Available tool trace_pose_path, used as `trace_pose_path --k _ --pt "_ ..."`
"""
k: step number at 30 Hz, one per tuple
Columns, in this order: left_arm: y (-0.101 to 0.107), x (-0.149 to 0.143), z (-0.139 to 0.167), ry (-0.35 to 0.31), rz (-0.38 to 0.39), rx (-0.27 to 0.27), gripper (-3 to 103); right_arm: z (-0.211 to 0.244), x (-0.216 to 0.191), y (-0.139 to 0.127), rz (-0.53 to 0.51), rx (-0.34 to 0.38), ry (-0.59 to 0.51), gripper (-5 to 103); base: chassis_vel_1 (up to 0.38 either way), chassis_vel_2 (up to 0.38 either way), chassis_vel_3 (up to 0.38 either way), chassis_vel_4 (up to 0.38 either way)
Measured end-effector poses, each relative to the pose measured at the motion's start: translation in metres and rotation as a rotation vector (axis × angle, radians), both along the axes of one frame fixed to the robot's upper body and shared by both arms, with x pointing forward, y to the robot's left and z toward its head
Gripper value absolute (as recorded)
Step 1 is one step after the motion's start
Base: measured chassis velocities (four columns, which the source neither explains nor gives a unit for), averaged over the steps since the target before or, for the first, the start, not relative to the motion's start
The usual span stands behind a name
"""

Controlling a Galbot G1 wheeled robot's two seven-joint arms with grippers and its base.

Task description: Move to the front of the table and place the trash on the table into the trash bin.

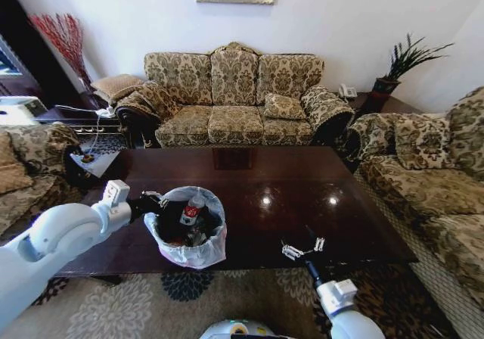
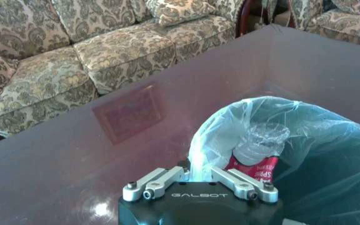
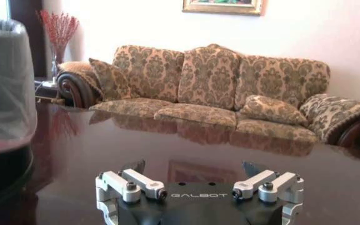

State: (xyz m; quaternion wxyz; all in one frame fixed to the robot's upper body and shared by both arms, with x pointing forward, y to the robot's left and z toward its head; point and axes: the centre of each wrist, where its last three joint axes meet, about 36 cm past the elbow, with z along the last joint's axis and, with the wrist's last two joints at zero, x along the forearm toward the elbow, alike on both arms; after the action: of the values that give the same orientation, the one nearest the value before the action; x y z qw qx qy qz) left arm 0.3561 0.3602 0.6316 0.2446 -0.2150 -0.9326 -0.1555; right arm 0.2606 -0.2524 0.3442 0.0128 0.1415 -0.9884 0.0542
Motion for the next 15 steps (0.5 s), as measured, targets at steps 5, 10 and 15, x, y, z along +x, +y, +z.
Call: trace_pose_path --k 5,10,15 --pt "0.000 0.000 0.000 0.000 0.000 0.000 2 0.010 -0.008 0.010 0.029 0.061 0.010 100 0.000 0.000 0.000 0.000" --pt "0.000 0.000 0.000 0.000 0.000 0.000 2 0.094 -0.020 0.020 0.009 0.161 0.044 100 0.000 0.000 0.000 0.000" --pt "0.000 0.000 0.000 0.000 0.000 0.000 2 0.163 -0.021 0.028 -0.013 0.197 -0.004 100 0.000 0.000 0.000 0.000"
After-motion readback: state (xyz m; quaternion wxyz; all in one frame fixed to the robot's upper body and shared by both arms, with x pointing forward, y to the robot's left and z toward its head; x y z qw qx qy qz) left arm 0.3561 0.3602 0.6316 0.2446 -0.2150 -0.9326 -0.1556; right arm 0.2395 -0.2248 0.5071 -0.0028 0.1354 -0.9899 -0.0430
